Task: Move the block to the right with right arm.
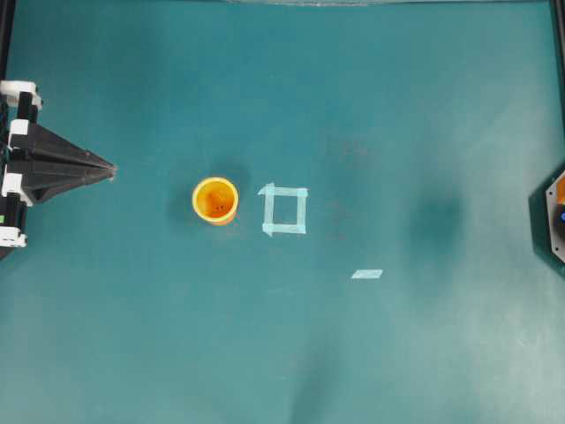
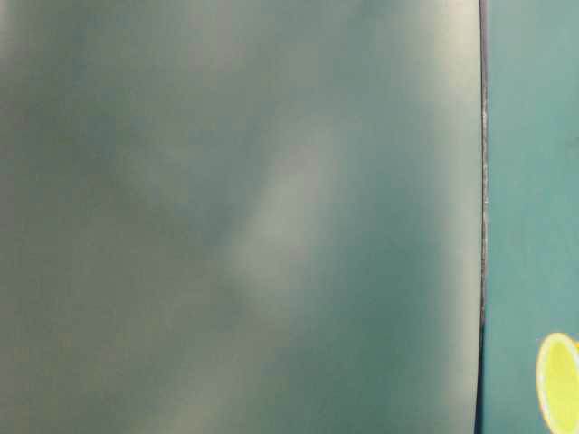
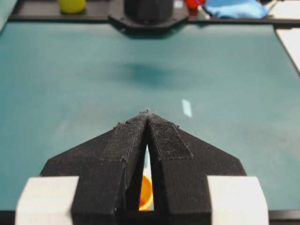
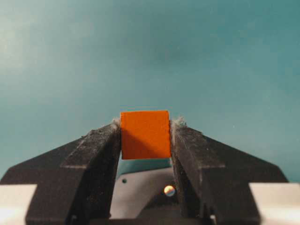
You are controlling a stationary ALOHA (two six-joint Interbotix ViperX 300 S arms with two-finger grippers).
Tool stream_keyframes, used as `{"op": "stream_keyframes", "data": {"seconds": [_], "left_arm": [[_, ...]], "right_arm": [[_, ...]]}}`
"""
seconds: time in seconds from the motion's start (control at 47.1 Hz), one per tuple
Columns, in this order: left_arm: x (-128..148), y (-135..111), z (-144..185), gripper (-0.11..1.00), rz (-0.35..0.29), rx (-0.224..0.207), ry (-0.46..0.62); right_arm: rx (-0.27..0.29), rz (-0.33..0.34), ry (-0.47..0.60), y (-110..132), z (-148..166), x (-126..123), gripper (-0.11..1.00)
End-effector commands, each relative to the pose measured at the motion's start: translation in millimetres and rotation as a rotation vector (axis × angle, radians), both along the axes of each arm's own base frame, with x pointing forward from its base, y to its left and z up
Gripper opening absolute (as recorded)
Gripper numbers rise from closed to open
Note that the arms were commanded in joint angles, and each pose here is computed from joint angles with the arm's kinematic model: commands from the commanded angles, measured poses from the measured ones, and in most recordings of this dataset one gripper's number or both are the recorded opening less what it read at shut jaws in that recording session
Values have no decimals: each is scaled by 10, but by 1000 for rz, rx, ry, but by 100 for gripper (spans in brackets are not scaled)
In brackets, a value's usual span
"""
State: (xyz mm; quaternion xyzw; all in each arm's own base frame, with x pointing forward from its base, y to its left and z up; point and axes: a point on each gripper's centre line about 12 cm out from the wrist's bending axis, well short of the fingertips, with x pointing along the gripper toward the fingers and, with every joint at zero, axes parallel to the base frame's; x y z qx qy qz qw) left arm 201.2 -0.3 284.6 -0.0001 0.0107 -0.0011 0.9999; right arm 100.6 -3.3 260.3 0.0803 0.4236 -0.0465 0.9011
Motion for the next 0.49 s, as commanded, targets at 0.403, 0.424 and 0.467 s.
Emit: {"op": "stream_keyframes", "data": {"seconds": [0.403, 0.424, 0.467], "left_arm": [[31, 3, 116, 0, 1, 0, -28], [31, 3, 116, 0, 1, 0, -28], [31, 2, 116, 0, 1, 1, -28]], "right_arm": [[2, 2, -19, 3, 42, 37, 45], [1, 1, -17, 1, 36, 36, 45], [1, 1, -17, 1, 36, 36, 45]]}}
